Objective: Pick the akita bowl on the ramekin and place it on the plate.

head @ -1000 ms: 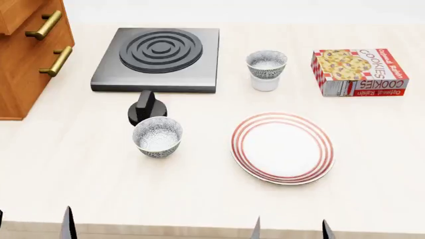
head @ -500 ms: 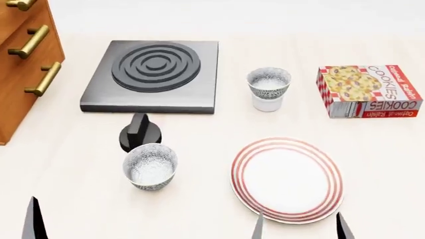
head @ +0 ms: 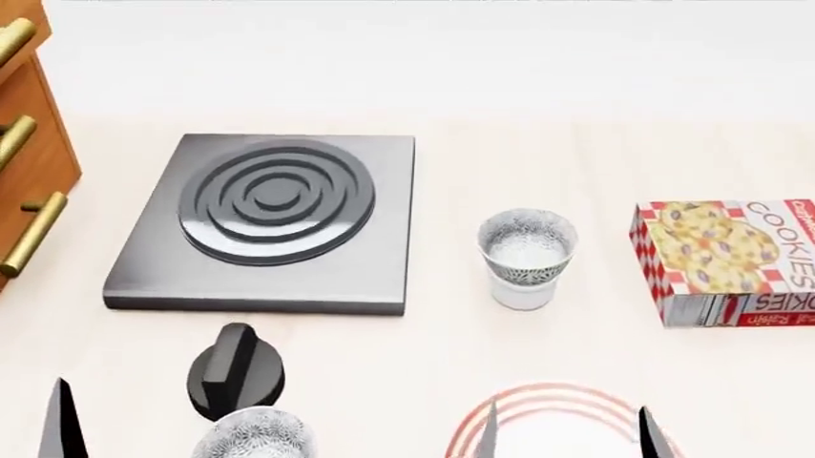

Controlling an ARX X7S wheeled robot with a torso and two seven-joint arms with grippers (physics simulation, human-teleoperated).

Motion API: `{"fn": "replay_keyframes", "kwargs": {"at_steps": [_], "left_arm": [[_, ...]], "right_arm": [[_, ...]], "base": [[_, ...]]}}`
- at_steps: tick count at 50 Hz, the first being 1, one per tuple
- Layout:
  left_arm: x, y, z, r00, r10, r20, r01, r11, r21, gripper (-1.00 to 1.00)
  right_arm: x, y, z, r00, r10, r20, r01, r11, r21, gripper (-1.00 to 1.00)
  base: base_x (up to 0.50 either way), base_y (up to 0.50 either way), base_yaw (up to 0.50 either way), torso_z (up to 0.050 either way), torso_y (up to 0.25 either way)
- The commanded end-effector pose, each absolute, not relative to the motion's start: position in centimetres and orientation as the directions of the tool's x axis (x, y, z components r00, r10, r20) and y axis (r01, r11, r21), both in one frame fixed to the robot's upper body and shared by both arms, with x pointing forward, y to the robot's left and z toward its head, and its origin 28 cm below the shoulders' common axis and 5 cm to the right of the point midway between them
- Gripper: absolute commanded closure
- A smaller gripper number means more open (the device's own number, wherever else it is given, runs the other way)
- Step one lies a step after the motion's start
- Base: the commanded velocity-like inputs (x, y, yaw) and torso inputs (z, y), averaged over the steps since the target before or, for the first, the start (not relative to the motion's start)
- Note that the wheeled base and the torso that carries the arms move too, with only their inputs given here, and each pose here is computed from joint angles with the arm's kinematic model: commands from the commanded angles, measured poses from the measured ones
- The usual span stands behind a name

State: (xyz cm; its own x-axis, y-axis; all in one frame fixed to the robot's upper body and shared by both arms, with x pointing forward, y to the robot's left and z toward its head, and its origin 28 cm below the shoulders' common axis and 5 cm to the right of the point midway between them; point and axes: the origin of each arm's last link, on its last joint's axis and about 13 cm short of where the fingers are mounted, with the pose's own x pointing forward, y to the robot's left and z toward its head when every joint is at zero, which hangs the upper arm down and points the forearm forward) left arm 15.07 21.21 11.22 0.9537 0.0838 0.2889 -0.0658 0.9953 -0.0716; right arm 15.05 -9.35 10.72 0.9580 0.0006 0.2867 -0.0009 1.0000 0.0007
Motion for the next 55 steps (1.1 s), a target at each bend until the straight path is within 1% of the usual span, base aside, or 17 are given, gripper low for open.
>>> {"fn": "replay_keyframes", "kwargs": {"at_steps": [1, 3, 4, 8, 9, 11, 20, 22, 25, 27, 45, 46, 55], "left_arm": [[15.04, 21.19, 11.21, 0.955, 0.083, 0.284, -0.066, 0.995, -0.07, -1.0], [14.94, 21.2, 11.3, 0.953, 0.063, 0.295, -0.038, 0.995, -0.088, -1.0], [15.01, 21.22, 11.27, 0.959, 0.082, 0.272, -0.065, 0.995, -0.071, -1.0], [15.01, 21.17, 11.21, 0.957, 0.071, 0.282, -0.053, 0.996, -0.07, -1.0], [15.01, 21.19, 11.2, 0.958, 0.072, 0.279, -0.054, 0.996, -0.071, -1.0], [15.02, 21.21, 11.19, 0.958, 0.074, 0.279, -0.056, 0.996, -0.071, -1.0], [14.98, 21.21, 11.19, 0.958, 0.071, 0.277, -0.054, 0.996, -0.07, -1.0], [14.99, 21.2, 11.17, 0.958, 0.071, 0.276, -0.054, 0.996, -0.071, -1.0], [14.97, 21.2, 11.19, 0.958, 0.072, 0.278, -0.054, 0.996, -0.071, -1.0], [14.96, 21.14, 11.12, 0.958, 0.07, 0.278, -0.054, 0.997, -0.064, -1.0], [14.98, 21.16, 11.19, 0.958, 0.069, 0.277, -0.053, 0.996, -0.065, -1.0], [14.99, 21.17, 11.2, 0.958, 0.07, 0.277, -0.053, 0.996, -0.065, -1.0], [14.98, 21.21, 11.22, 0.958, 0.071, 0.276, -0.053, 0.996, -0.07, -1.0]], "right_arm": [[15.08, -9.27, 10.57, 0.96, 0.002, 0.282, -0.002, 1.0, -0.003, -1.0], [15.09, -9.26, 10.39, 0.96, 0.003, 0.281, -0.003, 1.0, -0.001, -1.0], [15.1, -9.26, 10.3, 0.96, 0.003, 0.281, -0.003, 1.0, -0.002, -1.0], [15.1, -9.26, 10.27, 0.96, 0.003, 0.281, -0.003, 1.0, -0.001, -1.0], [14.98, -9.29, 11.05, 0.96, 0.004, 0.281, -0.003, 1.0, -0.002, -1.0], [15.07, -9.24, 10.27, 0.96, 0.005, 0.281, -0.004, 1.0, -0.002, -1.0], [15.06, -9.23, 10.2, 0.961, 0.006, 0.278, -0.006, 1.0, -0.004, -1.0], [15.03, -9.27, 10.3, 0.956, 0.002, 0.293, -0.012, 0.999, 0.035, -1.0], [14.77, -9.41, 11.2, 0.951, -0.004, 0.309, -0.004, 1.0, 0.027, -1.0], [14.79, -9.3, 10.36, 0.952, 0.003, 0.307, -0.009, 1.0, 0.02, -1.0], [14.8, -9.28, 11.09, 0.953, 0.016, 0.301, -0.02, 1.0, 0.01, -1.0], [14.92, -9.23, 10.37, 0.953, 0.016, 0.301, -0.02, 1.0, 0.011, -1.0], [14.97, -9.23, 10.27, 0.954, 0.017, 0.299, -0.021, 1.0, 0.011, -1.0]], "base": [[0.5, 0.0, 0.0, 0.0, 0.0], [0.5, 0.0, 0.0, 0.008, 0.0], [0.5, 0.0, 0.0, 0.05, 0.0], [0.5, 0.0, 0.0, 0.05, 0.0], [0.5, 0.0, 0.0, 0.05, 0.0], [0.5, 0.0, 0.0, 0.05, 0.0], [0.5, 0.0, 0.0, 0.05, 0.0], [0.5, 0.0, 0.0, 0.05, 0.0], [0.0, 0.0, 0.0, 0.05, 0.0], [0.0, 0.0, 0.0, 0.05, 0.0], [0.0, 0.0, 0.0, 0.05, 0.0], [0.0, 0.0, 0.0, 0.05, 0.0], [0.0, 0.0, 0.0, 0.05, 0.0]]}}
